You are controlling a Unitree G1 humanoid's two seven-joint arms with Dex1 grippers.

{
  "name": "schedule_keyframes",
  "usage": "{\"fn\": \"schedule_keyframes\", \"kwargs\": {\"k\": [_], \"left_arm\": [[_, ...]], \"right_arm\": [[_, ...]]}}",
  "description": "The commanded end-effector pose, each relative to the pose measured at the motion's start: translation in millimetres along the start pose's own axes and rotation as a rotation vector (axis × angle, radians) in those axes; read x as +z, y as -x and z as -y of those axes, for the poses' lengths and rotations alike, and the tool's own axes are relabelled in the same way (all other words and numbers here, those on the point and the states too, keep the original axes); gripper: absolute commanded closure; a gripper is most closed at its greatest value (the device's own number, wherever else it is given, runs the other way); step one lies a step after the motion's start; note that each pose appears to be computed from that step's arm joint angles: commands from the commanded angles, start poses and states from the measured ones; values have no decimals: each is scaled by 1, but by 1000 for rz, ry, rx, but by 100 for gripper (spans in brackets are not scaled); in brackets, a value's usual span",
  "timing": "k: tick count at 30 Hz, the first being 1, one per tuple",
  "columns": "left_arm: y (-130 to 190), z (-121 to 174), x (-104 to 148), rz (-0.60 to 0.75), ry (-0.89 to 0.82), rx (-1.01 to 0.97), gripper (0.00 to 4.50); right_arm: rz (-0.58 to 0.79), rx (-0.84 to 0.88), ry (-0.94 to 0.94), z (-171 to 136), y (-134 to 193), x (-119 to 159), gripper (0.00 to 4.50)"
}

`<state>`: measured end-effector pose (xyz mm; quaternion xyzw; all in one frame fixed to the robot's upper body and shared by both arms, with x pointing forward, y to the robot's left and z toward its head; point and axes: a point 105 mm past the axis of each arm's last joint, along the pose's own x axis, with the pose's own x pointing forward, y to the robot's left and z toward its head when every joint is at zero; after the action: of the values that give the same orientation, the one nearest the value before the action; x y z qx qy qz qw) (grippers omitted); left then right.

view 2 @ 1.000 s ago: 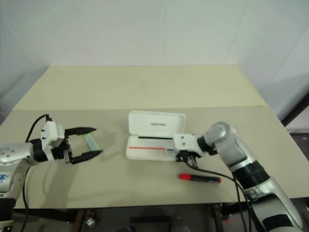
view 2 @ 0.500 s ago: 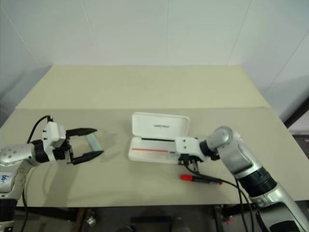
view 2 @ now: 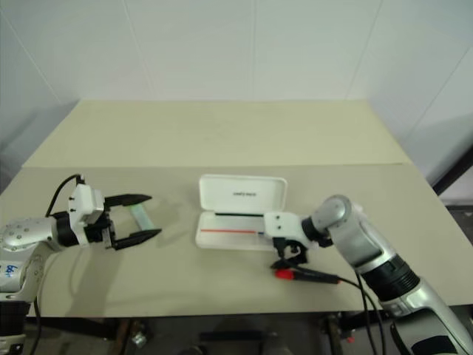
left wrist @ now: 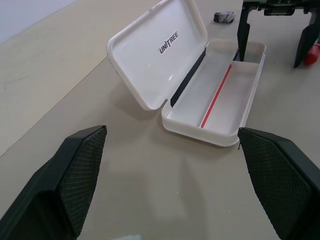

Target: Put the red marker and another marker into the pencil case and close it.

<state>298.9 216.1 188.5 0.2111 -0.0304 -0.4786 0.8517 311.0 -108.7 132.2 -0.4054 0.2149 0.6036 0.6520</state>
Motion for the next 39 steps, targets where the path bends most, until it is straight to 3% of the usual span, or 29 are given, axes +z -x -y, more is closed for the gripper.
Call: {"fn": "schedule_keyframes", "kwargs": {"k": [1,13,25,32,39], "left_arm": [[1,-2,9,23,-29,7,0],[-1,6,4,27,-2,-2,0],[-4,11,4,32,18,-23,0],[-4,19,15,77,32,-134,0],[-4,23,16,38,42,-239,0]], "right_arm": [[26,-10,27,5,8,11,4],[133,-83,17,16,18,28,4],[153,-123,-21,11,66,21,4],[51,-156,-218,-19,100,-36,4],[8,-183,-345,-41,97,-79,4]]}}
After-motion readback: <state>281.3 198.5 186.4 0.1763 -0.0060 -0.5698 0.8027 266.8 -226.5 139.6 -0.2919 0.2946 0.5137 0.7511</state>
